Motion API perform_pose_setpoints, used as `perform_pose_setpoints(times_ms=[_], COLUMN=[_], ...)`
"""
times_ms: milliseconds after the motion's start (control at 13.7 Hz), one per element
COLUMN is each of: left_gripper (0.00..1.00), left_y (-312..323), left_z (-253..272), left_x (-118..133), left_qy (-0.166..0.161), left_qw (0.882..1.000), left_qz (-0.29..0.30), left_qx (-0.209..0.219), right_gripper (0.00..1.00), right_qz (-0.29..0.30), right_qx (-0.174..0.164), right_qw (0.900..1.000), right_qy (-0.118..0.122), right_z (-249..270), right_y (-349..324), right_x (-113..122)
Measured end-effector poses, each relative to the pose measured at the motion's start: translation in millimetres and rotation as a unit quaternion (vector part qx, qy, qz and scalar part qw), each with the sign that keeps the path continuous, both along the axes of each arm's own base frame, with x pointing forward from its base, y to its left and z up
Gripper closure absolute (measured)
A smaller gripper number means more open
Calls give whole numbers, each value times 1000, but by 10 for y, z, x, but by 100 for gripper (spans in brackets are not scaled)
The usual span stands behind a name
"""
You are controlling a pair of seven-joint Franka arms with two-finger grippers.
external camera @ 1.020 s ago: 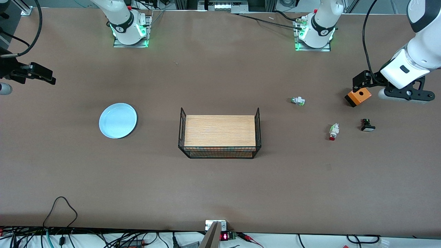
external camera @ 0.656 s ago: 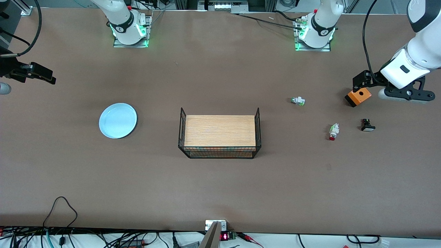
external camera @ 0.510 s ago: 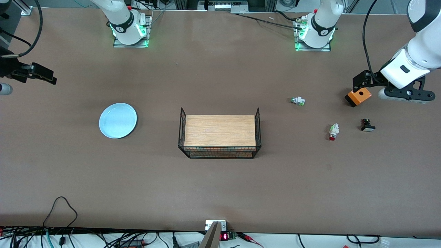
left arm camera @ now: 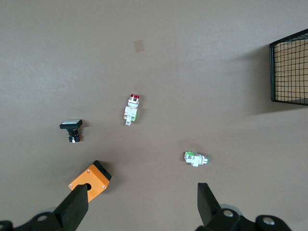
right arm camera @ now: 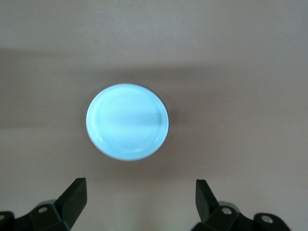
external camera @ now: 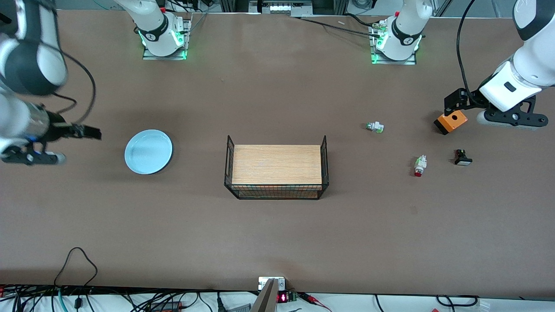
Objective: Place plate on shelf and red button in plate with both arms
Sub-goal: 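Lower the right gripper and grasp the plate rim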
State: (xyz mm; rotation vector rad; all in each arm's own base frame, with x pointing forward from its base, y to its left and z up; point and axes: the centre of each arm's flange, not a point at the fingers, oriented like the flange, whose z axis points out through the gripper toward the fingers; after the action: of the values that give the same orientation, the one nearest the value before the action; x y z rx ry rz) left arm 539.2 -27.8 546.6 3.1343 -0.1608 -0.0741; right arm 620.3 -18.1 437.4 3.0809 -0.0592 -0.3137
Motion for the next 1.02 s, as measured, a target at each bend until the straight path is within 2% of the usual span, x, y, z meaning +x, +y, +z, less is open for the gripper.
perform_pose_setpoints(times_ms=[219,437,510,583,728,947,1020], left_gripper=[0,0,0,0,0,0,0], left_y=[2,2,3,3,3,6,8], left_z=[-3,-3,-2,-1,1,1,1], left_x=[-4,-5,-5,-5,-4,-5,-5], left_qy=[2,2,2,2,2,2,2], left_qw=[1000,1000,1000,1000,1000,1000,1000], left_qz=[0,0,0,0,0,1,1], left_qx=[0,0,0,0,0,0,0], right_gripper=[0,0,0,0,0,1,5], right_qz=[-6,-7,-4,-1,7,23,29], right_qx=[-3,-6,-7,-7,-8,-9,-8], right_qw=[999,996,995,995,996,996,996], right_qy=[-36,-86,-96,-100,-92,-88,-86], right_z=[-759,-1567,-1796,-1984,-2267,-2508,-2539], right_y=[-138,-231,-232,-231,-235,-274,-293], right_x=[-26,-288,-393,-480,-589,-618,-625])
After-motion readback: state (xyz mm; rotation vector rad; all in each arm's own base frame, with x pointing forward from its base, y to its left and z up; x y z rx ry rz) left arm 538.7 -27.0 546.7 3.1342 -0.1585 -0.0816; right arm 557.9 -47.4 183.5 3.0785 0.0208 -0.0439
